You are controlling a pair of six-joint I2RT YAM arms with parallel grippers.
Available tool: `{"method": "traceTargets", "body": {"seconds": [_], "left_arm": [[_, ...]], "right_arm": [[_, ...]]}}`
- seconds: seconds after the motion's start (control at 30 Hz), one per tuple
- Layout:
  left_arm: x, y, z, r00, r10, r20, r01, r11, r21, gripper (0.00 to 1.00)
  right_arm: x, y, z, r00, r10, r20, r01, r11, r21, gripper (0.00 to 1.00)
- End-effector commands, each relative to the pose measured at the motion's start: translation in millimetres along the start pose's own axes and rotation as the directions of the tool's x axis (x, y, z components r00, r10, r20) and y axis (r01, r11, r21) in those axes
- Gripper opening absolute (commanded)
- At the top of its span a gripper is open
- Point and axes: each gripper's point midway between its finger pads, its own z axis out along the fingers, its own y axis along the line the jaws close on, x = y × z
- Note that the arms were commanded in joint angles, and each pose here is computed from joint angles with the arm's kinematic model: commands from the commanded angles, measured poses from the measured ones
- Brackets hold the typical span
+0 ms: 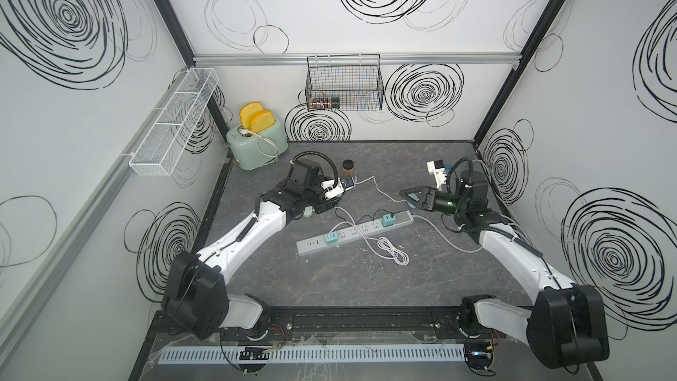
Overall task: Charge the bluetooth headset
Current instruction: Pick up the plug from the center of the board.
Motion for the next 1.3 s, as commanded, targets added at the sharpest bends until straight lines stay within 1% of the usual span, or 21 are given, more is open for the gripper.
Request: {"method": "traceTargets", "body": {"seconds": [0.0,0.1,0.23,0.3,0.37,0.47,0.53,0.63,0.73,0.83,0.9,0.97,1.1,1.17,1.27], "left_arm": [[-21,6,3,0.982,-0.161,0.102,0.168,0.984,-0.066,0.23],[-35,1,1,0.963,-0.206,0.173,0.223,0.971,-0.087,0.23],[-55,-11,-1,0.95,-0.188,0.25,0.216,0.972,-0.091,0.23],[-62,-16,0,0.948,-0.169,0.269,0.202,0.974,-0.102,0.22],[-68,-17,-1,0.947,-0.152,0.282,0.191,0.975,-0.114,0.22],[-76,-19,0,0.946,-0.132,0.296,0.175,0.977,-0.124,0.21],[-79,-21,1,0.944,-0.123,0.305,0.168,0.978,-0.124,0.21],[-83,-25,5,0.944,-0.115,0.31,0.157,0.981,-0.114,0.2],[-86,-29,10,0.944,-0.109,0.312,0.148,0.983,-0.104,0.2],[-87,-29,14,0.943,-0.108,0.316,0.147,0.984,-0.103,0.2],[-87,-28,16,0.944,-0.106,0.314,0.146,0.984,-0.105,0.2],[-88,-29,17,0.942,-0.103,0.318,0.143,0.984,-0.104,0.2],[-90,-33,21,0.941,-0.091,0.327,0.129,0.987,-0.097,0.19],[-92,-33,23,0.941,-0.086,0.329,0.124,0.987,-0.098,0.19],[-95,-37,23,0.937,-0.071,0.343,0.108,0.99,-0.091,0.19]], "right_arm": [[-10,18,9,0.999,0.007,0.031,-0.007,1.0,-0.011,0.54],[-7,21,20,0.999,0.035,0.028,-0.034,0.999,-0.009,0.56],[-4,29,35,0.999,0.039,0.023,-0.039,0.999,-0.006,0.59],[-6,29,38,0.998,0.041,0.036,-0.042,0.999,0.013,0.59],[-7,28,43,0.998,0.046,0.032,-0.047,0.999,0.028,0.57],[-7,27,49,0.999,0.041,0.026,-0.042,0.998,0.051,0.53],[-5,26,54,0.999,0.038,0.018,-0.039,0.997,0.06,0.53],[0,23,61,0.999,0.035,-0.012,-0.034,0.997,0.076,0.56],[4,23,66,0.999,0.033,-0.033,-0.031,0.998,0.063,0.56],[5,24,68,0.999,0.029,-0.04,-0.027,0.998,0.06,0.5],[5,24,68,0.999,0.025,-0.039,-0.022,0.998,0.061,0.48],[5,25,69,0.999,0.023,-0.044,-0.021,0.998,0.057,0.49],[4,25,74,0.998,0.023,-0.054,-0.02,0.998,0.055,0.53],[5,23,77,0.998,0.031,-0.058,-0.028,0.998,0.06,0.53],[6,20,80,0.997,0.039,-0.061,-0.034,0.997,0.068,0.48]]}}
